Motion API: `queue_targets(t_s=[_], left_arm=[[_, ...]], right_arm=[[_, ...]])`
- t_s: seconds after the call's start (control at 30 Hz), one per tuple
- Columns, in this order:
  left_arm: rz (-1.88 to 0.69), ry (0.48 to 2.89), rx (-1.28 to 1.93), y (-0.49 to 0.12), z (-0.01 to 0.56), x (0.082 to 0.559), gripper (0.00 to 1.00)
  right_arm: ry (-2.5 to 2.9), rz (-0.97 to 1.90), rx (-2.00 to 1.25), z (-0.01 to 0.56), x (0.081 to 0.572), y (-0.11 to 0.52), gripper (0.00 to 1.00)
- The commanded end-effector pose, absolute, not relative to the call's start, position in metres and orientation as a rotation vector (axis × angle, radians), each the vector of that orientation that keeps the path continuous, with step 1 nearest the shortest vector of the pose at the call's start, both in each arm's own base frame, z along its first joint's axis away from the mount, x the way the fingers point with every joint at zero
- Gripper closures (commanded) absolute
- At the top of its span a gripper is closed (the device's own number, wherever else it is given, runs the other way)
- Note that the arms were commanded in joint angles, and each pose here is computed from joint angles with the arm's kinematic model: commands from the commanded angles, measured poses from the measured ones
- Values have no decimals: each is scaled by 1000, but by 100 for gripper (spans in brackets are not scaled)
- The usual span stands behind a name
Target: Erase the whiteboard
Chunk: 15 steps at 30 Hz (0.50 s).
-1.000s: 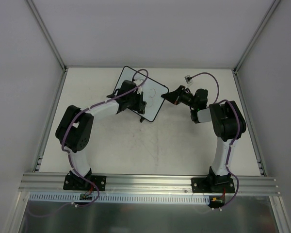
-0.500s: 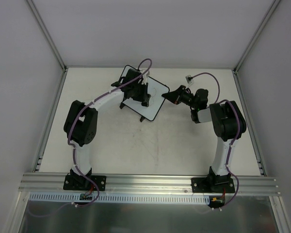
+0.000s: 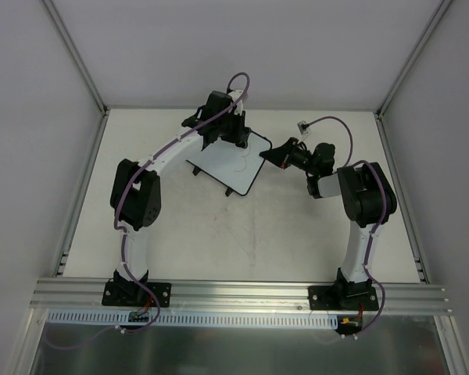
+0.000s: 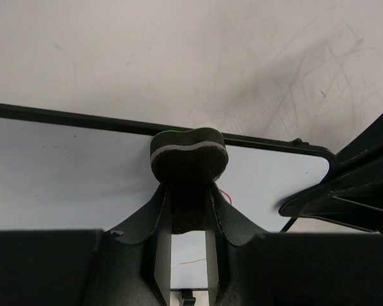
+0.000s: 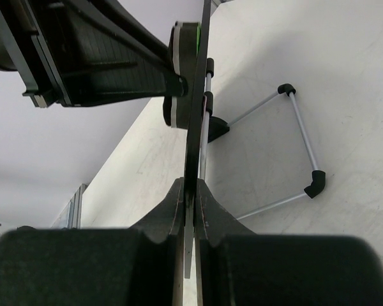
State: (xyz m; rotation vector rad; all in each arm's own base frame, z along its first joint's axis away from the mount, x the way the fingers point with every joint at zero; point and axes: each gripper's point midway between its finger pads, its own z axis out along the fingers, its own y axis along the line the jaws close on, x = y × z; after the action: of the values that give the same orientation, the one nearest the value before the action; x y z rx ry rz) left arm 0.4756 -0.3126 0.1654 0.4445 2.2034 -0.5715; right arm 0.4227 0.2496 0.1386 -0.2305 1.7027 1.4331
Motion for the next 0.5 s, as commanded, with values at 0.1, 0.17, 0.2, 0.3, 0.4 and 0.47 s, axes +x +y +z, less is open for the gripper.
queue_targets(t_s=[0.1, 0.17, 0.2, 0.3, 0.4, 0.47], left_arm=[[-570, 2125, 465, -323, 180, 486, 100], [-572, 2154, 456, -320, 169, 479, 100], [-575, 2167, 451, -318, 166, 476, 100], [-586, 2204, 431, -315, 151, 462, 100], [-609, 2218, 417, -312, 139, 445, 100], [-626, 2218, 407, -310, 133, 433, 100]], right_arm=[[1433, 1440, -573, 190, 388, 272, 100], [1432, 1441, -572, 191, 388, 272, 100], [1429, 1439, -573, 192, 389, 271, 100], [1430, 1440, -573, 191, 388, 272, 100], [1429, 1443, -574, 192, 389, 272, 100], [1430, 1444, -573, 192, 389, 272, 100]])
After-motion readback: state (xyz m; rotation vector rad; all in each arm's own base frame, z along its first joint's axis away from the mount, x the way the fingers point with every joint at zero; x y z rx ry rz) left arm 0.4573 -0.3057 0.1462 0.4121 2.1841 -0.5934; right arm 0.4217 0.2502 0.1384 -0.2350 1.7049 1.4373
